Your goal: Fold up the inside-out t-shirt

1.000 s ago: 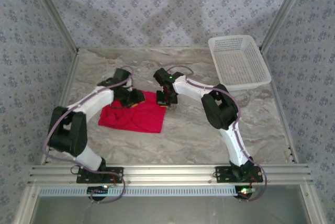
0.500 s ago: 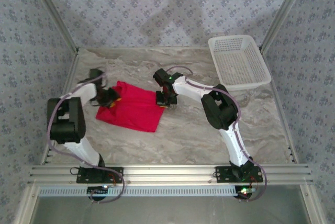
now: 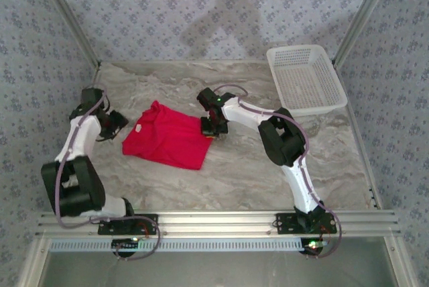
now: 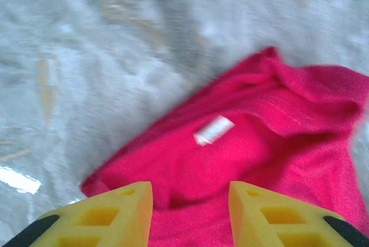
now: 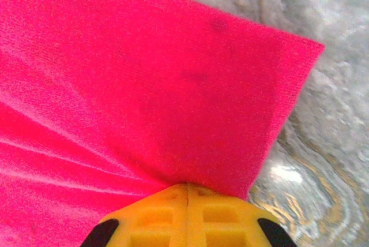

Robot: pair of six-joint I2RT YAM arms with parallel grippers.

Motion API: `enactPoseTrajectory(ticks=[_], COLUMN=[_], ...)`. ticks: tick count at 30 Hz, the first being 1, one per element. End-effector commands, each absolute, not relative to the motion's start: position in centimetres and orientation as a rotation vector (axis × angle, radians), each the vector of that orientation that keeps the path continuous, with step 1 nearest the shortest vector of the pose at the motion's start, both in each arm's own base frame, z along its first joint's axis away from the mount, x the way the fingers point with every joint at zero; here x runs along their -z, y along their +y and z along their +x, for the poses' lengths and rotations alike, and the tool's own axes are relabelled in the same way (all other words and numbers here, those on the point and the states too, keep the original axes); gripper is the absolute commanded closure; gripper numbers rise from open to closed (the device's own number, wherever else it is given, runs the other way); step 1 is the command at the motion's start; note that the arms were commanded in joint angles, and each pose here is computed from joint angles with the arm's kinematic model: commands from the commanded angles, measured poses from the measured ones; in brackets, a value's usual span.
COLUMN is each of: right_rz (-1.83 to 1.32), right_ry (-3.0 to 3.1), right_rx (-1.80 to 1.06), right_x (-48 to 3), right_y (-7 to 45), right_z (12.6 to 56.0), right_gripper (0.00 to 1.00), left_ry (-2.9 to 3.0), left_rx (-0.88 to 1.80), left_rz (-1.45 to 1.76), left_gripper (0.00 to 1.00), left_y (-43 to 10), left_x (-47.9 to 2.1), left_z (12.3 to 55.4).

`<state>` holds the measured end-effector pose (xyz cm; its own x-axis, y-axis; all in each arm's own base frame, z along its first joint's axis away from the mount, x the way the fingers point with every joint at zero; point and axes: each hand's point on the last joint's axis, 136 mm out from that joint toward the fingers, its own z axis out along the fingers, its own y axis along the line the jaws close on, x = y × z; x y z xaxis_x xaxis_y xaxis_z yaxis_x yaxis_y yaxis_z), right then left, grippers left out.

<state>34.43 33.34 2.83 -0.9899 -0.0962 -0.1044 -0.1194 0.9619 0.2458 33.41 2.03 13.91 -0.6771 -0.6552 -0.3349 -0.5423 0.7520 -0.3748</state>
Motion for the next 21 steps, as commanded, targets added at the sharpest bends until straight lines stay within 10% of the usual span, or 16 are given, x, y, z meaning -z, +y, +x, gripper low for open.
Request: enactPoseTrajectory(ticks=[1,9,21], right_rz=[-0.24,-0.279,-0.189], right_ry=[2.999,3.013,3.196], right_rx=[-0.313,-0.505,-0.121], right_x=[-6.5,-4.9,0.5], right_y=[32.6,36.2,27.1], right_z=[33.5,34.0,24.7], right_gripper=[1.0,1.0,1.0], left_ry=[2.598,2.743,2.817], left_rx=[0.374,0.608,0.152], left_rz=[-0.816,-0.715,-0.722], left_gripper=[0.6,0.61,0.61], left_y=[-1.4,-10.5,-2.5], left_x=[-13.2,-6.1,-5.6], left_z=[31.4,30.8,36.0])
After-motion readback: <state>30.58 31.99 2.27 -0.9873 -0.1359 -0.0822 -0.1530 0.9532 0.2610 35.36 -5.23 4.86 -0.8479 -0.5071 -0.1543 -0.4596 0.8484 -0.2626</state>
